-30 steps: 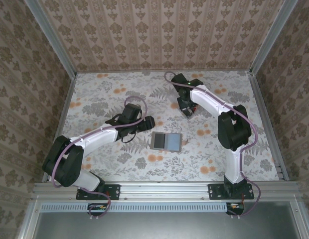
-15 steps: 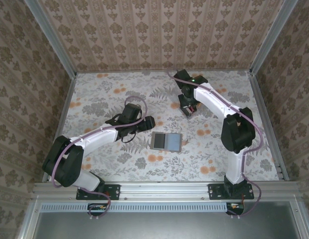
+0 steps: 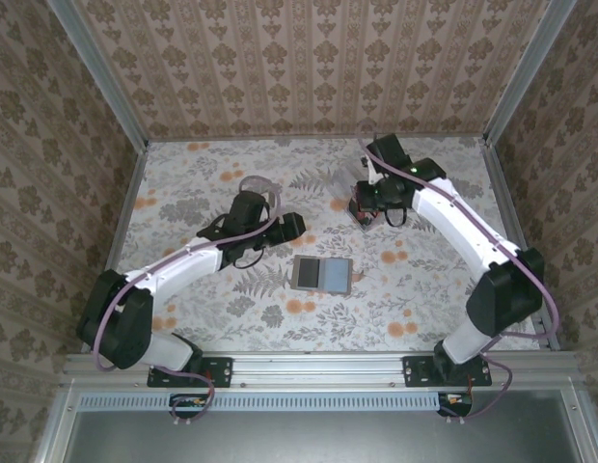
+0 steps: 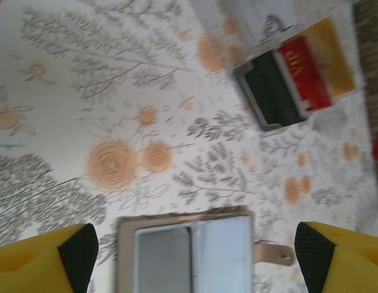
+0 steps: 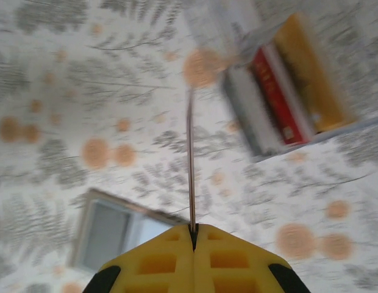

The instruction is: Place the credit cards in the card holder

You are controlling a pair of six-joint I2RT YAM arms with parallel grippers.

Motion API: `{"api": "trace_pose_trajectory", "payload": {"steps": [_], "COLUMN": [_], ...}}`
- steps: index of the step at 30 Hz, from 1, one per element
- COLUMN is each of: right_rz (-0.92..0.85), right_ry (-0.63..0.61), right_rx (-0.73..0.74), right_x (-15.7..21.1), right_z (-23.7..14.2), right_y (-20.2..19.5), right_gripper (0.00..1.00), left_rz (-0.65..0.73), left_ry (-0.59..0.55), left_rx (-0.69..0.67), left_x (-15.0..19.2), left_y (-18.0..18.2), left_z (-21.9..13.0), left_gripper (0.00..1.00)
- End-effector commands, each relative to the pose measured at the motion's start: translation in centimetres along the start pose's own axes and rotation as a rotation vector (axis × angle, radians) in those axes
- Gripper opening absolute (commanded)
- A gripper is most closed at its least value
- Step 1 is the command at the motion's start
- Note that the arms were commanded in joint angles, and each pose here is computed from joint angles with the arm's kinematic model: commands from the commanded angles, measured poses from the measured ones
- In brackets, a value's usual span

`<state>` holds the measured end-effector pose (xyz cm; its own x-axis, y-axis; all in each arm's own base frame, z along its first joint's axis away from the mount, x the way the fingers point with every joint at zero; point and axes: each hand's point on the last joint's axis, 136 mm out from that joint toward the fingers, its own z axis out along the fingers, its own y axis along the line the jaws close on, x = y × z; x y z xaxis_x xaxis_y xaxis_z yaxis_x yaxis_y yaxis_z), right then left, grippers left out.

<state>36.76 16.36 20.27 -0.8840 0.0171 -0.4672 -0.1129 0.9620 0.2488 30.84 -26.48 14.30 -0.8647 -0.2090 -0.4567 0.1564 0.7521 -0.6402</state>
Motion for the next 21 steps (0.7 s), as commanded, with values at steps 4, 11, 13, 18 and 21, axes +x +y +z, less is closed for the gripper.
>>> {"api": "trace_pose_trajectory", "payload": {"steps": [4, 11, 13, 18, 21], "right_rz": [0.143, 0.193, 0.211, 0.238, 0.246], "right_ry": [-0.016, 0.021, 0.016, 0.016, 0.013], "right_rx": [-0.406, -0.527, -0.547, -0.598, -0.603], "right_x": [0.8, 2.1, 2.2, 2.3, 2.3], "right_z": [-1.8, -1.4, -1.4, -1.5, -1.5], "right_y": [5.9, 7.3, 7.5, 8.1, 8.1], "right_gripper": [0.00, 0.00, 0.00, 0.00, 0.00], "left_rz": [-0.055, -0.080, -0.109, -0.127, -0.135], "left_ry": [-0.044, -0.043, -0.044, -0.028, -0.018], "left_rx": [0.253, 0.353, 0.382, 0.403, 0.431], "left_x": [-3.5, -4.4, -4.5, -4.4, -4.6], "left_y": [-5.2, -6.9, -6.9, -6.8, -7.1], "left_z": [-1.6, -2.2, -2.2, -2.1, -2.1], "left_gripper": [0.88, 0.89, 0.89, 0.90, 0.90]}}
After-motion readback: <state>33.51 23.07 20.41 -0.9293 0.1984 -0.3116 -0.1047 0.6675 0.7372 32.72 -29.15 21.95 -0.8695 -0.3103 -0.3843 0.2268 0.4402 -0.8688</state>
